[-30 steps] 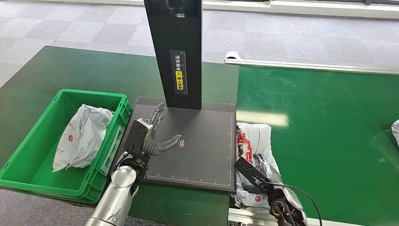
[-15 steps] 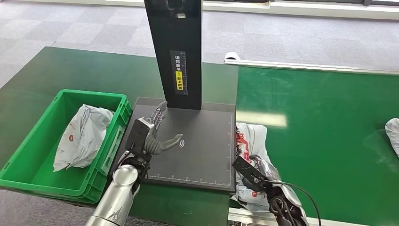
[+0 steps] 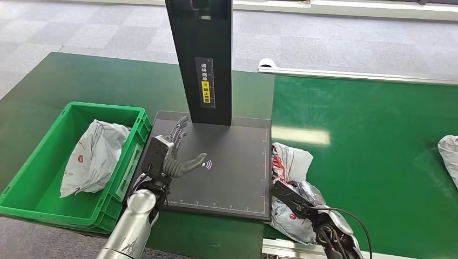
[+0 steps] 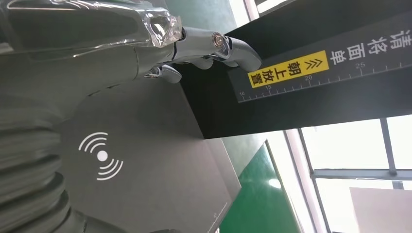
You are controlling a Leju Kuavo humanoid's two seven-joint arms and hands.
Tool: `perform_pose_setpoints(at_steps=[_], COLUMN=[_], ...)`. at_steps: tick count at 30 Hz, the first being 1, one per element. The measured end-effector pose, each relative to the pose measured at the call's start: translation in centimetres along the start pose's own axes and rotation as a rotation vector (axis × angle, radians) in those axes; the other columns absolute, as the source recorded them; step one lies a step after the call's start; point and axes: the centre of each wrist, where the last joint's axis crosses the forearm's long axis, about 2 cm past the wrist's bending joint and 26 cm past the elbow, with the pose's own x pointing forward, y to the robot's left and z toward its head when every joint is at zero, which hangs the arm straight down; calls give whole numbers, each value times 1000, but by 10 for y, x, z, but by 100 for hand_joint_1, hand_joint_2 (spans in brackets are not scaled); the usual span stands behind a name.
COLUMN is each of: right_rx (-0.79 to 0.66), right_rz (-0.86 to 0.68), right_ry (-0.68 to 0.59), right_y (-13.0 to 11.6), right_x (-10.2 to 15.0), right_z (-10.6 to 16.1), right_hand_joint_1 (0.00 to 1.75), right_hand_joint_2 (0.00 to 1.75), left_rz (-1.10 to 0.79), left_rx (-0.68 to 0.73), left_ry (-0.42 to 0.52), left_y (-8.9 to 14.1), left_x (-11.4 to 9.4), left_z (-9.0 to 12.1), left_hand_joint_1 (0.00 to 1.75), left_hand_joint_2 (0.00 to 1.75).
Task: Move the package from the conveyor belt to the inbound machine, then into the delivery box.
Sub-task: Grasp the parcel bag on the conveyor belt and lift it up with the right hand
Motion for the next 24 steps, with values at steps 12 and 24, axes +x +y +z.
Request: perform_pose_setpoints(at_steps=[12,24], right_rx=[-78,-942], right_rz=[30,-323], right_ry=[-72,-772], right_y=[-21,-116], right_x=[-9,42], right_z=[9,51], right_hand_joint_1=[175,175], right_hand_joint_2=[175,175], left_rz=[-10,-12], left_rx=[10,44], left_ry=[-5,-42], left_y=[6,11], left_x=[0,-2], left_z=[5,23], left_hand_joint_1=[0,0], left_hand_joint_2=[175,175])
